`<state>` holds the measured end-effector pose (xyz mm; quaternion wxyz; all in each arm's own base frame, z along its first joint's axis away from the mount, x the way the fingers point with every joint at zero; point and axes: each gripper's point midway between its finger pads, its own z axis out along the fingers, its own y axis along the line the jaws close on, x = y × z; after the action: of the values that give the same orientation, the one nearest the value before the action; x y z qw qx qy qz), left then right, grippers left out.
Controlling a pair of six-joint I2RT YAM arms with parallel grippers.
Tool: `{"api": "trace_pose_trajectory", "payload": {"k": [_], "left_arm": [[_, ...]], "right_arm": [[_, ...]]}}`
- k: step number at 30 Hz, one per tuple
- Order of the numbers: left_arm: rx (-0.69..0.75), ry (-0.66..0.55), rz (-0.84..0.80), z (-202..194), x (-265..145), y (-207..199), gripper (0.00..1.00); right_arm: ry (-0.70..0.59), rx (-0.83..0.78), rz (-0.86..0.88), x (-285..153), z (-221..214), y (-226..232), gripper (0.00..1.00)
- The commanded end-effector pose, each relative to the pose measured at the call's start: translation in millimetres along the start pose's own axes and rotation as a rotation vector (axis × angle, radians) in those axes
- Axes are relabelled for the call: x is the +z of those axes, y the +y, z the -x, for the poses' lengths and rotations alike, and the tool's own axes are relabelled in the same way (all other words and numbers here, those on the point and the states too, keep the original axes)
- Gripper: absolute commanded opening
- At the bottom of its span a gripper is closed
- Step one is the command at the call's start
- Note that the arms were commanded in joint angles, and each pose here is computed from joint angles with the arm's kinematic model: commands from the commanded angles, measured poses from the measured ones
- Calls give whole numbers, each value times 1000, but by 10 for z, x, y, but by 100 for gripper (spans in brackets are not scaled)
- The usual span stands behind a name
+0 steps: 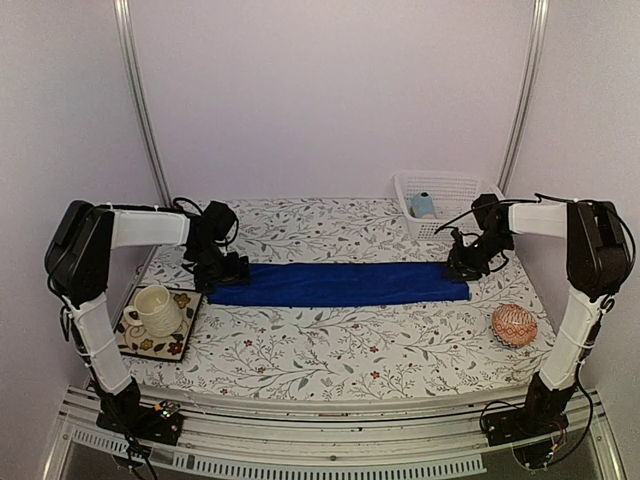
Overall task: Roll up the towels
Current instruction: Smooth out the towel at the center of the board.
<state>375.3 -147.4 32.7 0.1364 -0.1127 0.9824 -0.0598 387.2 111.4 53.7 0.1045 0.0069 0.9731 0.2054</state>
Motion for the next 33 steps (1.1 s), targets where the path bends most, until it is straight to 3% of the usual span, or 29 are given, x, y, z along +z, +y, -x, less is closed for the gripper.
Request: {"api": "trace_pose_trajectory", "payload": {"k": [1, 8, 17, 21, 27, 33], "left_arm": [[3, 4, 16, -24, 24, 29, 97], [17, 48, 59, -122, 200, 117, 97], [25, 65, 77, -141, 268, 136, 97], [25, 53, 68, -101, 236, 110, 97], [36, -5, 30, 71, 48, -8, 97], [54, -31, 13, 156, -48, -100, 97]], "right_arm": [[51, 20, -34, 16, -183, -96, 36], [54, 33, -191, 142, -199, -427, 36], [74, 30, -258, 205, -203, -571, 39], [65, 17, -234, 168, -155, -506, 40], [-39, -10, -204, -268, 169, -281, 46], [-23, 34, -203, -217, 189, -476, 49]]}}
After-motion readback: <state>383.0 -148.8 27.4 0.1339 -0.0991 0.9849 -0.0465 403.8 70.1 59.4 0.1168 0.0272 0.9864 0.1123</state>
